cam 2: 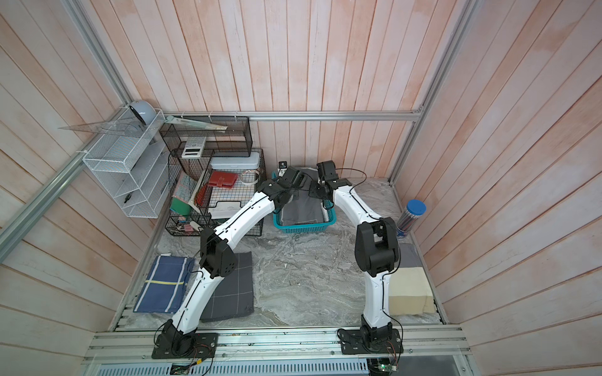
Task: Put the folded pillowcase in the basket
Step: Place the pillowcase in the basket.
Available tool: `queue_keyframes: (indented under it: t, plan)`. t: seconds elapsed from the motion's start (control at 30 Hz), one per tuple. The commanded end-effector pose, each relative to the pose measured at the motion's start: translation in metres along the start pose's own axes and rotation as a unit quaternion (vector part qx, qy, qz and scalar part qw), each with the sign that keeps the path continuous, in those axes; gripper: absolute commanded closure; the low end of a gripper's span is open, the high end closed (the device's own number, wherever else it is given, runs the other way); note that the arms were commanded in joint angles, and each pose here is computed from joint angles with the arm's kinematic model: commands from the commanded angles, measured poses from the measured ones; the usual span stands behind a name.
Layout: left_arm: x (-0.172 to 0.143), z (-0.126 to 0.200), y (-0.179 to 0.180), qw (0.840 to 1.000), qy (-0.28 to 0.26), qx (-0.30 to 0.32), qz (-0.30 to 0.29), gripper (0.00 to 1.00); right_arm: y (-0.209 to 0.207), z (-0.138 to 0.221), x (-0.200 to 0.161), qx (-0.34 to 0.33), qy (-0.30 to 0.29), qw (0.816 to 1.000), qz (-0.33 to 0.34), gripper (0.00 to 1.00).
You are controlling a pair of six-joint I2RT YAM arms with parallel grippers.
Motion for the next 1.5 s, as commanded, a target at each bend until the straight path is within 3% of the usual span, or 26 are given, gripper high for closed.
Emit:
queue_keyframes:
  t: [0.0,0.5,0.8,0.93,1.03,1.1,1.47]
  plan:
    - [-0.014,-0.028,0.011,0.999,0.023,0.022,0.003,1.00,-0.018,-0.012,0.002,-0.041,0.007,0.999,-0.005,1.00]
    - [-0.026,-0.066,0.000,1.000,0.020,0.008,-0.003,0.96,-0.027,-0.059,-0.003,-0.073,0.026,0.997,0.009,1.00]
    - [-0.027,-0.077,0.005,1.000,0.013,0.019,-0.002,0.84,-0.026,-0.075,-0.001,-0.077,0.033,0.996,0.005,1.00]
    - [-0.019,-0.073,0.001,1.000,0.006,-0.003,-0.012,0.71,-0.022,-0.072,0.003,-0.069,0.029,0.997,0.003,0.84]
    - [-0.012,-0.063,0.001,1.000,0.003,-0.011,-0.013,0.56,-0.018,-0.065,0.008,-0.063,0.022,0.998,0.004,0.62]
    - [-0.004,-0.052,0.003,1.000,-0.005,-0.016,-0.010,0.50,-0.015,-0.058,0.012,-0.058,0.017,0.998,0.006,0.54]
    - [0.042,0.049,0.008,0.996,-0.070,-0.052,0.006,0.44,0.003,0.010,0.017,-0.024,-0.003,1.000,0.000,0.51]
Point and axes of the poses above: each gripper's point midway between its finger pads, its own z axis back along the fingers, its own y axis along the line the jaws close on, x = y × z, the point moved 5 cm from there along z, back along the fingers, and after that the axes turned 12 degrees about -z, right-handed, at the moved point
